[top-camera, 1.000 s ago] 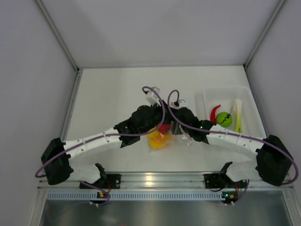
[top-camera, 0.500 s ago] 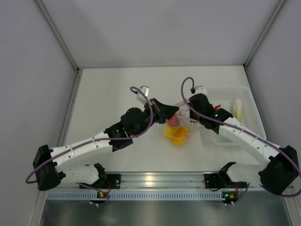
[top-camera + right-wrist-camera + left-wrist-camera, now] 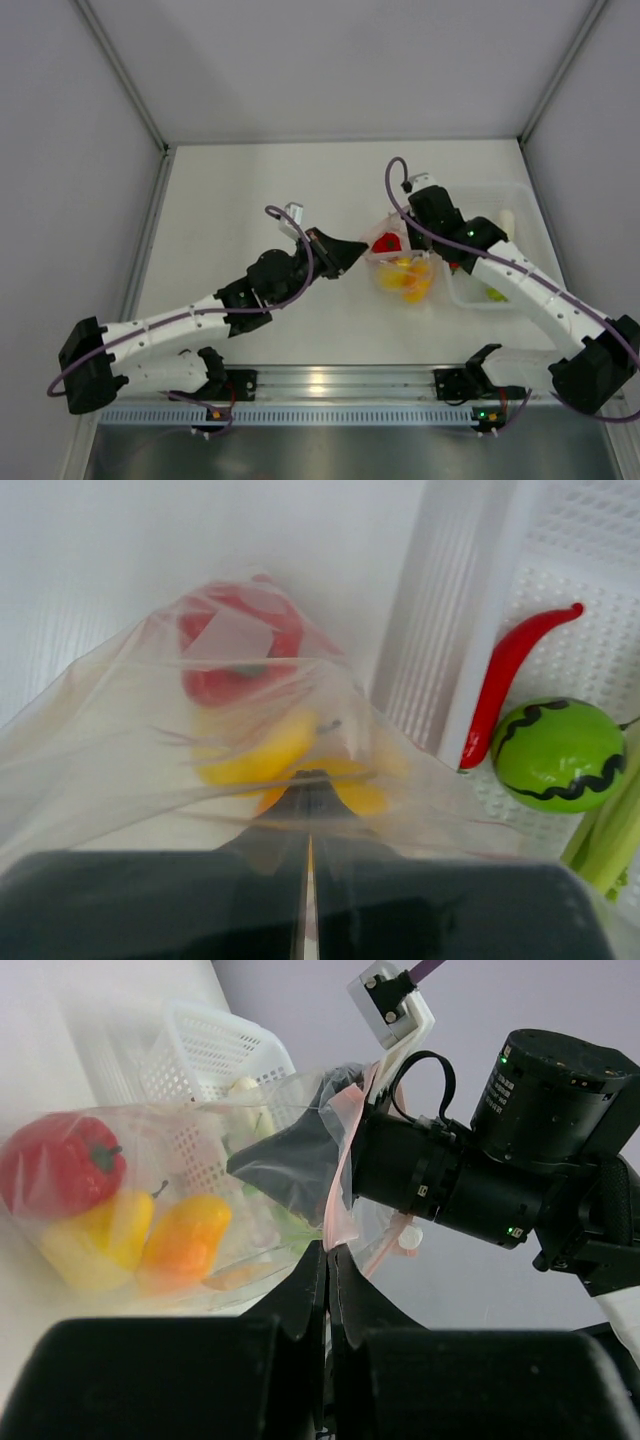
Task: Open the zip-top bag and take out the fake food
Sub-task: Pick up the fake fruit from the zipper food storage bag.
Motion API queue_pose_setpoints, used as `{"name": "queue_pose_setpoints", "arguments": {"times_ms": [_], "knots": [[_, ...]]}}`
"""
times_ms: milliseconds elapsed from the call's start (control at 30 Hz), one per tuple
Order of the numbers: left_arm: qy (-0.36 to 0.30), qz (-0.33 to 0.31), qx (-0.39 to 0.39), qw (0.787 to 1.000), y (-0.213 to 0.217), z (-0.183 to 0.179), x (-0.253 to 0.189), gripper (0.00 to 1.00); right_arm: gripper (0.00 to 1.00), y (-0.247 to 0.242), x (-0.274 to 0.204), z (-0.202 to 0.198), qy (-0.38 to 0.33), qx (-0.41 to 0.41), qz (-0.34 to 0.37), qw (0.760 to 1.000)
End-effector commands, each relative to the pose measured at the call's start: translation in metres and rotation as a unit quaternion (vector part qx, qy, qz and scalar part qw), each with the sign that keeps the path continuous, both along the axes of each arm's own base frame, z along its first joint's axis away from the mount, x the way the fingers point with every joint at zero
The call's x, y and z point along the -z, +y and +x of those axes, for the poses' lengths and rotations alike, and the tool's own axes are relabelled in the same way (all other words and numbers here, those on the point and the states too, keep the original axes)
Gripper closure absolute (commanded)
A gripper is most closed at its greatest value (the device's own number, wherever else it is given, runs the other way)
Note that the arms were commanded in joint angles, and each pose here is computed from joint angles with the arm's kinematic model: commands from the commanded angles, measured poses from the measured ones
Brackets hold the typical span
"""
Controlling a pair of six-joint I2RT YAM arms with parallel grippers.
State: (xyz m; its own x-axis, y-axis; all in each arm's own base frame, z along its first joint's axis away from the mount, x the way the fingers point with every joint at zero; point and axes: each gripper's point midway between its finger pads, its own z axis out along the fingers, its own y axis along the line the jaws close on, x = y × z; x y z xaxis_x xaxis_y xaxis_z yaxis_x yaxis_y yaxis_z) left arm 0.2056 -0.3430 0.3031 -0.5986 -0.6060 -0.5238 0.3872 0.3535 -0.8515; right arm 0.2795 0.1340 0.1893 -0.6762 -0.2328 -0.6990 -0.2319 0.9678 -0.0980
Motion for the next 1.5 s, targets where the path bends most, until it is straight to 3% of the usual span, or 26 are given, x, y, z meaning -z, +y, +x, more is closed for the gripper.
{"name": "queue_pose_setpoints", "arguments": {"times_ms": [0, 267, 433, 567, 900, 1100, 1300, 1467], "knots": [[-0.012, -0.017, -0.06, 0.998, 0.028, 0.012, -0.009, 1.0, 1.0, -0.003, 0.009, -0.015, 0.026, 0.002, 0.019, 0.999], [-0.008, 0.004, -0.081, 0.997, 0.044, 0.011, 0.017, 1.0, 1.0, 0.038, 0.048, -0.052, 0.08, -0.062, 0.008, 0.995], [-0.003, 0.009, -0.072, 0.997, 0.043, 0.008, 0.025, 1.0, 0.87, 0.049, 0.056, -0.062, 0.083, -0.079, 0.037, 0.993], [0.002, 0.014, -0.064, 0.998, 0.039, 0.007, 0.03, 1.0, 0.84, 0.053, 0.068, -0.06, 0.08, -0.087, 0.03, 0.993], [0.012, 0.025, -0.041, 0.999, 0.029, 0.003, 0.041, 1.0, 0.71, 0.041, 0.091, -0.051, 0.1, 0.011, 0.001, 0.995], [0.015, 0.024, -0.034, 0.999, 0.028, 0.001, 0.043, 1.0, 0.71, 0.032, 0.104, -0.051, 0.098, 0.05, -0.006, 0.994], [0.005, 0.014, -0.021, 1.0, 0.027, -0.004, 0.031, 1.0, 0.74, 0.048, 0.09, -0.035, 0.052, 0.09, 0.111, 0.988], [0.012, 0.019, -0.014, 1.0, 0.024, -0.005, 0.037, 1.0, 0.72, 0.052, 0.077, -0.02, 0.029, 0.132, 0.166, 0.977]]}}
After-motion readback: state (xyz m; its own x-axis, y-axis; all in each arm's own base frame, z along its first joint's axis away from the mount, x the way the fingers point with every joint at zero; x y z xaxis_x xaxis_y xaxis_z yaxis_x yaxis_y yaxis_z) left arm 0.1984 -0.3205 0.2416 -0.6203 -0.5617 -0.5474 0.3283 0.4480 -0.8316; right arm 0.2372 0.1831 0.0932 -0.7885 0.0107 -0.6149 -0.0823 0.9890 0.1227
